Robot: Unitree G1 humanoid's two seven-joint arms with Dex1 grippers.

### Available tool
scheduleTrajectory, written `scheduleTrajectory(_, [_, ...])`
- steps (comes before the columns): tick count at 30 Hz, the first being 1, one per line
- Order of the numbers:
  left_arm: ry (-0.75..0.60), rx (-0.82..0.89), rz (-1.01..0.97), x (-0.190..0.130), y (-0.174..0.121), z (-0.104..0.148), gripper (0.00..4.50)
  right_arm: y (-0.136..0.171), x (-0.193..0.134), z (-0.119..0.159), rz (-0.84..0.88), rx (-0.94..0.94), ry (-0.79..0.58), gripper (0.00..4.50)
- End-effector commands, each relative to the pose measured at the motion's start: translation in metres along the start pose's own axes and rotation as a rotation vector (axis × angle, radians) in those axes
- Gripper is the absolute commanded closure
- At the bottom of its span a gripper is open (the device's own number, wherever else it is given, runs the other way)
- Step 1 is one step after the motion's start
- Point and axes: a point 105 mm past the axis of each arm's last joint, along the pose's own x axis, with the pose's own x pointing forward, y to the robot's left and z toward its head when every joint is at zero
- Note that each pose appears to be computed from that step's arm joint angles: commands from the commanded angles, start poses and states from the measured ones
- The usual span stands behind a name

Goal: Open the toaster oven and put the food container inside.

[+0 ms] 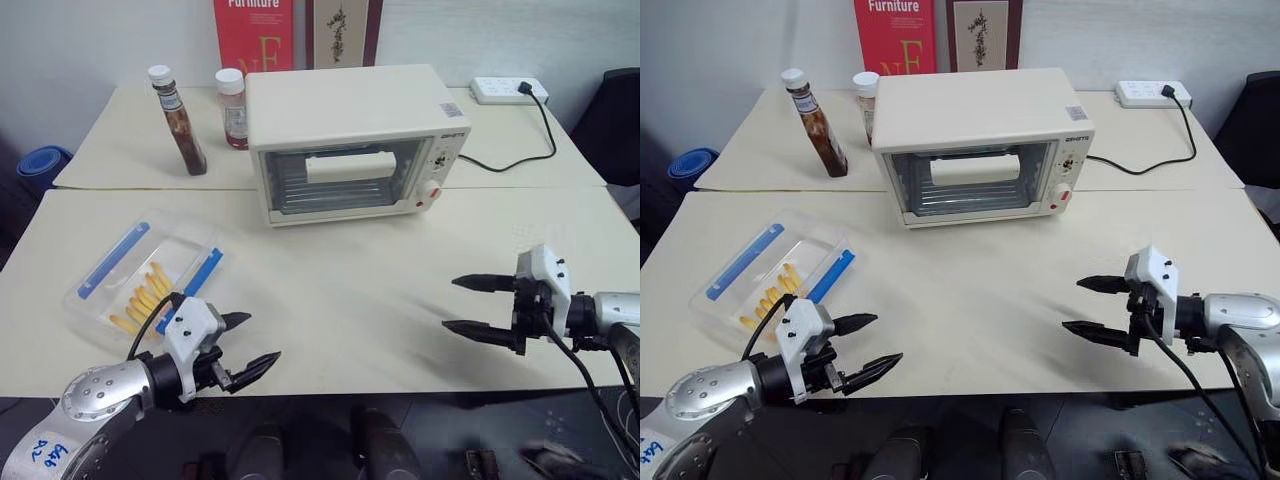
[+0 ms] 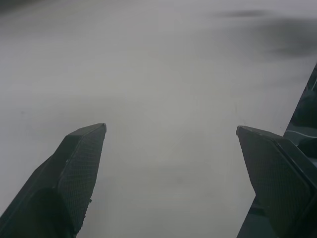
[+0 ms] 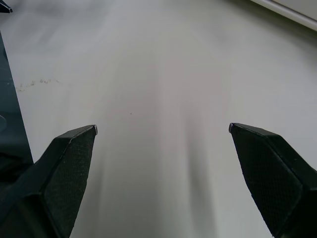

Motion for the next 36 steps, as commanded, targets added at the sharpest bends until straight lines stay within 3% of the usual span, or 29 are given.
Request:
scheduleTrajectory(1, [0.024,0.063,0.001,0.001,0.005,-0.002,0.0,-0.003,-0.004,0.013,-0.036,-0.059,-0.027,0.03])
scheduleTrajectory(5, [-0.028,-0.018,0.064,0.004,0.019,0.005,0.0,-0.009,0.0,0.018,-0.067,-0.064,-0.044,0.03])
scheduleTrajectory(10, [-0.118,-0.071,0.039,0.007,0.018,0.024,0.0,-0.019,0.004,0.026,-0.103,-0.021,-0.09,0.03])
scheduleTrajectory(14, [-0.242,-0.169,-0.006,-0.003,0.018,0.053,0.0,-0.024,0.011,0.042,-0.136,0.01,-0.186,0.03])
scheduleTrajectory(18, [-0.328,-0.15,-0.148,-0.017,0.008,0.092,0.0,-0.039,0.018,0.075,-0.136,0.056,-0.311,0.03])
scheduleTrajectory(21, [-0.359,-0.083,-0.192,-0.03,0.009,0.118,0.0,-0.047,0.029,0.096,-0.102,0.073,-0.36,0.03])
scheduleTrajectory(25, [-0.332,0.027,-0.119,-0.041,0.039,0.144,0.0,-0.064,0.049,0.116,-0.077,0.102,-0.377,0.03])
scheduleTrajectory(32, [-0.247,0.209,-0.112,-0.042,0.061,0.161,0.0,-0.076,0.073,0.131,0.009,0.076,-0.345,0.03])
scheduleTrajectory(36, [-0.263,0.267,-0.109,-0.038,0.068,0.172,0.0,-0.07,0.085,0.135,0.076,0.037,-0.32,0.03])
